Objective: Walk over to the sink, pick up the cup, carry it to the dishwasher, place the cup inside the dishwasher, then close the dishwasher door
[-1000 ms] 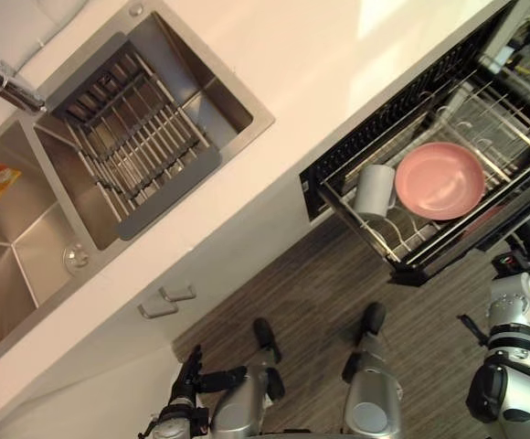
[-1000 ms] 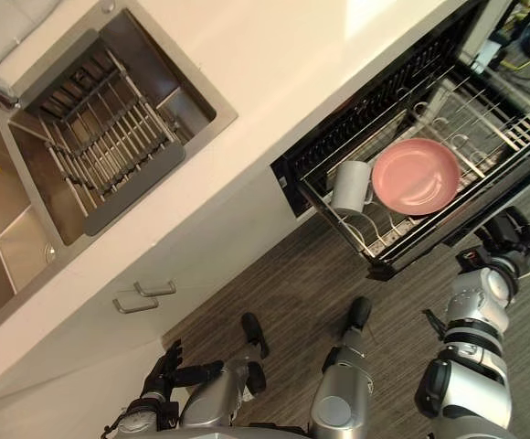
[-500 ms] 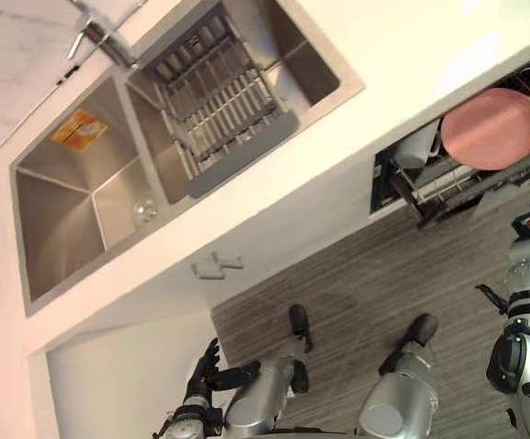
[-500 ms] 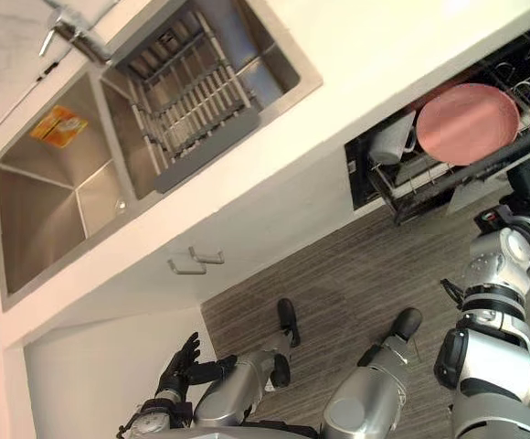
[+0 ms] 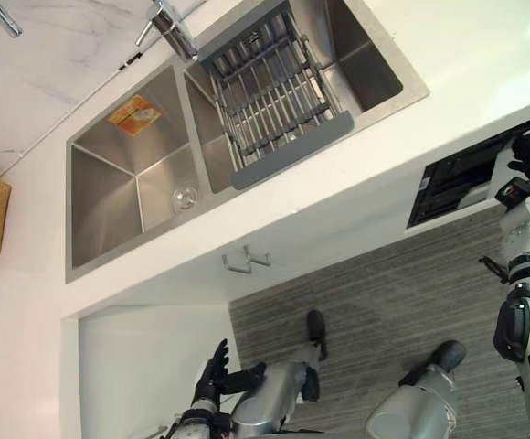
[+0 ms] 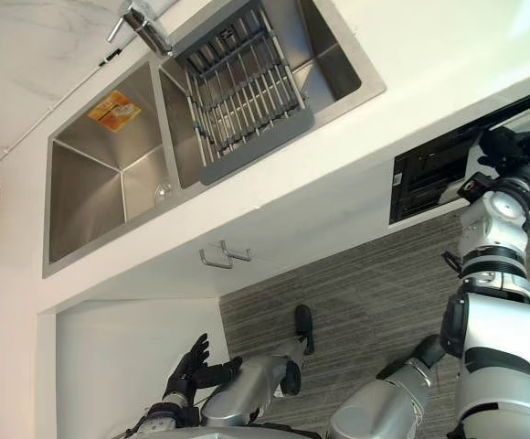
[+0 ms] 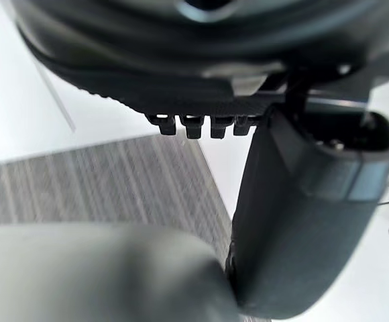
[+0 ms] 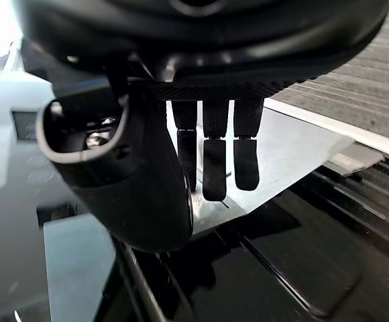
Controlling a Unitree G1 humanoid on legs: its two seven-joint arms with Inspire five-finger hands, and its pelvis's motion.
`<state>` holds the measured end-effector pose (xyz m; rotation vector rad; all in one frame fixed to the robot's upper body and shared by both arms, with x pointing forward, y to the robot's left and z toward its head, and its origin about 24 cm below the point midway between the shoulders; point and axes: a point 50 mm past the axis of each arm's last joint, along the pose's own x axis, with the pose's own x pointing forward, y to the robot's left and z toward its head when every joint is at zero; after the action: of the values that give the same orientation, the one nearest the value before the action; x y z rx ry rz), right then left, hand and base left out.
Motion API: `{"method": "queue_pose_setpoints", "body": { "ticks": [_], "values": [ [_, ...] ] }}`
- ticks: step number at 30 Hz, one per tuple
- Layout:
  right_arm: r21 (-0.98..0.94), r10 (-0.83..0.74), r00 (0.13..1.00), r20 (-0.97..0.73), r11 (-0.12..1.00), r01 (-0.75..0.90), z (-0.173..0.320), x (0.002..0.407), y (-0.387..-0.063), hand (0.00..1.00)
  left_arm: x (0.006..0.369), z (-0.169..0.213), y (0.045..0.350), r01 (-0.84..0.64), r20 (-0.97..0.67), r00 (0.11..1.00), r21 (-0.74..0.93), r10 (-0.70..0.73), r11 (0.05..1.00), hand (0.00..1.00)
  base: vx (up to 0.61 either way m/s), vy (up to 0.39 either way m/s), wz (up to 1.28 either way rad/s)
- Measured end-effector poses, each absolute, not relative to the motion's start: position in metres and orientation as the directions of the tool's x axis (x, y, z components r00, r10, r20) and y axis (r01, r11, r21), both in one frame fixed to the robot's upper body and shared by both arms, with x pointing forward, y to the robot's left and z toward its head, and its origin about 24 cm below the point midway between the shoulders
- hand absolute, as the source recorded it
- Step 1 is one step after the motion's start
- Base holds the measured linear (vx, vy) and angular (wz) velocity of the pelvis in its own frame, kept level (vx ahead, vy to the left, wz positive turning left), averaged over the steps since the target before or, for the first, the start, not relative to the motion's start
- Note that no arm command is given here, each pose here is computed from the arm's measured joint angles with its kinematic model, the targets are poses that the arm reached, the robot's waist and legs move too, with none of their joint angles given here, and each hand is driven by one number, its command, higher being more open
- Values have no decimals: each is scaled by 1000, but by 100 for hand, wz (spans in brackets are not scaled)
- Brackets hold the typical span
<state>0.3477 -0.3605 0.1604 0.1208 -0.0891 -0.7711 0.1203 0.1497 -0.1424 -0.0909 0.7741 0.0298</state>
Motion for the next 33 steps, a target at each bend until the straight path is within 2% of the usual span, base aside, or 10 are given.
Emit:
{"method": "queue_pose_setpoints", "body": {
  "ticks": [3, 5, 6, 8, 11, 15, 18, 21, 27, 33],
  "values": [
    [148, -623, 781, -41, 769, 622, 93, 331, -334, 100, 111, -148, 156, -133, -734, 679, -117, 5, 984, 100, 46, -159, -21],
    [181, -577, 778, -248, 761, 622, 11, 298, -301, 100, 104, -151, 170, -176, -752, 658, -105, 37, 979, 100, 111, -173, -27],
    [196, -566, 766, -304, 750, 632, -9, 286, -292, 100, 104, -151, 173, -184, -754, 655, -100, 46, 978, 100, 86, -137, -33],
    [212, -520, 696, -495, 705, 677, -76, 228, -257, 100, 101, -151, 189, -250, -760, 642, -83, 101, 965, 100, 126, -172, -43],
    [128, -514, 546, -662, 640, 758, -125, 157, -239, 100, 92, -152, 203, -363, -774, 608, -73, 176, 929, 100, 108, -97, -59],
    [-39, -530, 438, -726, 668, 743, -144, 94, -250, 100, 85, -154, 211, -431, -782, 583, -66, 222, 900, 100, 48, -37, -40],
    [-101, -507, 417, -754, 717, 689, -149, 72, -251, 100, 86, -153, 212, -450, -779, 583, -73, 231, 890, 100, -8, -21, 5],
    [-92, -455, 416, -788, 753, 651, -153, 66, -245, 100, 81, -154, 216, -470, -790, 568, -80, 231, 879, 100, -7, 0, 29],
    [-65, -440, 394, -807, 730, 681, -155, 67, -243, 100, 71, -154, 227, -461, -804, 549, -63, 229, 885, 100, 25, 105, 26],
    [33, -363, 384, -849, 689, 724, -163, 69, -208, 100, 65, -152, 246, -444, -822, 511, -4, 250, 896, 100, 92, 21, 67]
  ]
}}
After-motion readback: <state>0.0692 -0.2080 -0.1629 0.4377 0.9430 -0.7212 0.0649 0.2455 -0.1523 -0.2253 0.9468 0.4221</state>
